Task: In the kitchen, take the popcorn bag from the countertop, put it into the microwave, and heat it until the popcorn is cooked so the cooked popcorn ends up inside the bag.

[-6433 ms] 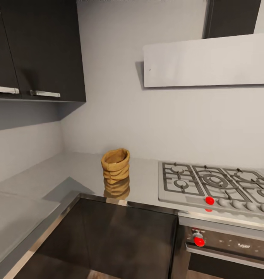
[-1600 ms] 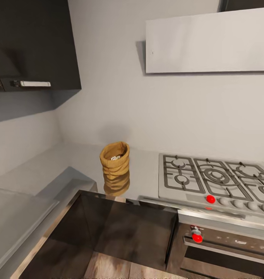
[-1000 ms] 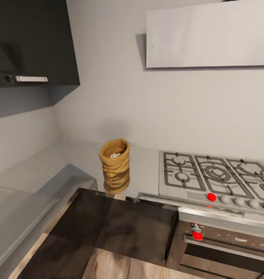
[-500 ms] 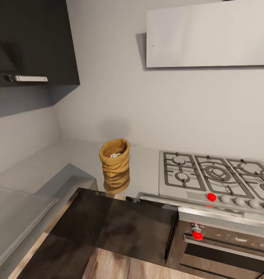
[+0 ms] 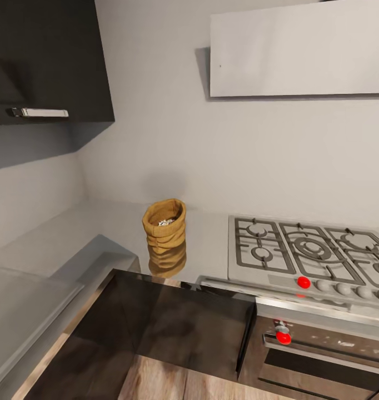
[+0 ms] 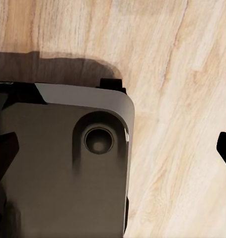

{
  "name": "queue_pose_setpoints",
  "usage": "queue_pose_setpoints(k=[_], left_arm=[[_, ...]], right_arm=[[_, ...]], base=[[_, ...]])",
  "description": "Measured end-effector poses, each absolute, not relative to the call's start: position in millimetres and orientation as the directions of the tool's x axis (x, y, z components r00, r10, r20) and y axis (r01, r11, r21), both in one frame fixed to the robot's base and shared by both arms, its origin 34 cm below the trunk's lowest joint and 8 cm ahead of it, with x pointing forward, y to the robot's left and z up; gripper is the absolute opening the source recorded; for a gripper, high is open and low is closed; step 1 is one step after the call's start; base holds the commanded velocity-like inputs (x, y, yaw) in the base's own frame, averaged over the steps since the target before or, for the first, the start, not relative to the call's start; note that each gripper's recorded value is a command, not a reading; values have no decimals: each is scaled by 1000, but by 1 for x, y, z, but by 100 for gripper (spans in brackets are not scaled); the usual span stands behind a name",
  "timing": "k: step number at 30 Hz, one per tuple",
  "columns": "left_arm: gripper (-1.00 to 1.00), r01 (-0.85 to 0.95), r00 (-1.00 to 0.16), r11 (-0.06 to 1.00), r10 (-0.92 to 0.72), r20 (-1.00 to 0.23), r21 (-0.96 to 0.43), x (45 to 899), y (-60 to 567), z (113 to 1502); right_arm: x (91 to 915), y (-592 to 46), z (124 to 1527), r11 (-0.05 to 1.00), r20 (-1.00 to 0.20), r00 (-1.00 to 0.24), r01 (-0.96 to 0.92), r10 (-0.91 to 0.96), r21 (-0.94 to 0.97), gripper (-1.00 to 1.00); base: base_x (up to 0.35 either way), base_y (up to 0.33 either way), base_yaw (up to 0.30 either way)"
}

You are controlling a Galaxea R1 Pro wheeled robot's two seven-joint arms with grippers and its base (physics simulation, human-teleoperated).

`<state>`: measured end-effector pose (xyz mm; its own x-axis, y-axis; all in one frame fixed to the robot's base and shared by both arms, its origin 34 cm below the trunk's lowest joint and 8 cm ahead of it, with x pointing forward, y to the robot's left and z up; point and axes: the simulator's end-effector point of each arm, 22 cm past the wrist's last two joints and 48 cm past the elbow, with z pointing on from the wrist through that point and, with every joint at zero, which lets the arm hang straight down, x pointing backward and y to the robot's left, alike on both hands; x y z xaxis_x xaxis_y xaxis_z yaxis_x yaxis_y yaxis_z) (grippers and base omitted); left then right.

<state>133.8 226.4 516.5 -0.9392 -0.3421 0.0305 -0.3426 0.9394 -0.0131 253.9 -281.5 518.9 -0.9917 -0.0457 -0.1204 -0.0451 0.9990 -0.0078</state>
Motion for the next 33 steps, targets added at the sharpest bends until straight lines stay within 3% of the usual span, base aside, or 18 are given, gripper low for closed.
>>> queue_pose_setpoints(k=[24, 33], left_arm=[[100, -343, -939, 939, -343, 31, -13, 134, 226, 517], [100, -342, -939, 940, -341, 31, -13, 134, 227, 517]], right_arm=[[256, -283, 519, 999, -128, -991, -43, -44, -10, 100], [256, -281, 519, 999, -130, -990, -49, -49, -8, 100]], base=[[0, 0, 239], [0, 0, 21]])
